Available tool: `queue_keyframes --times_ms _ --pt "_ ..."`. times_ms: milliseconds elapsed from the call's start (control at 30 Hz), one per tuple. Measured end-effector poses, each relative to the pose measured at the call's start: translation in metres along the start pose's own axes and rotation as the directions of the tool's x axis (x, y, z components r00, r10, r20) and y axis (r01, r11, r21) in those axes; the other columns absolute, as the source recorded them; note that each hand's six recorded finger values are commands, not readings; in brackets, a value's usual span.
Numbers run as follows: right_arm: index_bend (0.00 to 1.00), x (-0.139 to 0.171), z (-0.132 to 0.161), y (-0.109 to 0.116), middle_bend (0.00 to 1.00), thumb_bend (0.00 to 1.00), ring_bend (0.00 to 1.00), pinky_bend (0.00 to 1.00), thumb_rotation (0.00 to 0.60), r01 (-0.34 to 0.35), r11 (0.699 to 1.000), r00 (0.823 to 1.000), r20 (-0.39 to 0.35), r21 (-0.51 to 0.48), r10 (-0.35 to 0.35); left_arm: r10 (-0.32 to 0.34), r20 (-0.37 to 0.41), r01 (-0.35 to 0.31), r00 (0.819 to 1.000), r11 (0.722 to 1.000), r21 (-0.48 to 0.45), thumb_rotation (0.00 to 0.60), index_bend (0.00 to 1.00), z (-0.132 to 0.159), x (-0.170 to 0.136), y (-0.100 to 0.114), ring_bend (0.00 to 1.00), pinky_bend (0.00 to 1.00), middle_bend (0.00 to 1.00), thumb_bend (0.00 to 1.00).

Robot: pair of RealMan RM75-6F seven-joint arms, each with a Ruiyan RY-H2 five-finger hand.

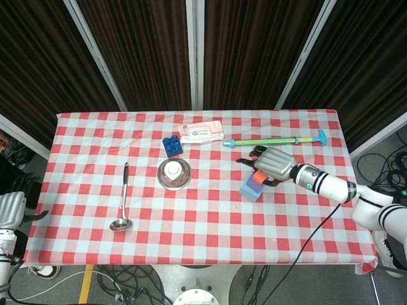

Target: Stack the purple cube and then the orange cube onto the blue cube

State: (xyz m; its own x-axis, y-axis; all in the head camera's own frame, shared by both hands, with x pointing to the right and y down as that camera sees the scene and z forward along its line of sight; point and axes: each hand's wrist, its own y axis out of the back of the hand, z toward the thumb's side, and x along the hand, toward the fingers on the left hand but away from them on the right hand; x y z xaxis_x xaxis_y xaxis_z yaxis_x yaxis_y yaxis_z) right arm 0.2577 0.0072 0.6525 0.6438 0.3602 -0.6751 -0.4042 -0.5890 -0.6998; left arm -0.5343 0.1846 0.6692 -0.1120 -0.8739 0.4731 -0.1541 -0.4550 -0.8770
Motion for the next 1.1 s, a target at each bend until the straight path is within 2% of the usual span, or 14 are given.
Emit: queue_keyframes --times_ms 300,533,700,1100 --pt "0.05 -0.001 0.001 -0.002 0.45 0.22 0.15 0.13 0.6 -0.008 1.0 1.0 0.0 0.003 0.008 0.0 0.0 0.0 1.0 1.0 -0.006 0.6 0.24 0.0 0.0 0.0 0.12 0.26 0.21 0.09" --pt "0.03 -0.004 0.001 -0.002 0.38 0.16 0.12 0.13 0.6 -0.011 1.0 1.0 0.004 0.024 0.011 0.002 -0.002 -0.002 1.0 1.0 -0.005 0.6 0.24 0.0 0.0 0.001 0.12 0.26 0.21 0.09" --pt "0.01 -0.004 0.001 0.002 0.32 0.13 0.09 0.13 0.6 0.004 1.0 1.0 0.002 0.024 -0.004 0.002 -0.003 -0.002 1.0 1.0 -0.007 0.6 0.24 -0.001 0.0 0.001 0.12 0.26 0.21 0.09" --pt "0.01 0.017 -0.002 0.025 0.31 0.12 0.08 0.13 0.6 0.077 0.997 0.997 0.008 0.016 -0.077 0.006 0.006 -0.006 1.0 1.0 -0.012 0.6 0.24 0.001 0.0 0.002 0.12 0.26 0.21 0.09"
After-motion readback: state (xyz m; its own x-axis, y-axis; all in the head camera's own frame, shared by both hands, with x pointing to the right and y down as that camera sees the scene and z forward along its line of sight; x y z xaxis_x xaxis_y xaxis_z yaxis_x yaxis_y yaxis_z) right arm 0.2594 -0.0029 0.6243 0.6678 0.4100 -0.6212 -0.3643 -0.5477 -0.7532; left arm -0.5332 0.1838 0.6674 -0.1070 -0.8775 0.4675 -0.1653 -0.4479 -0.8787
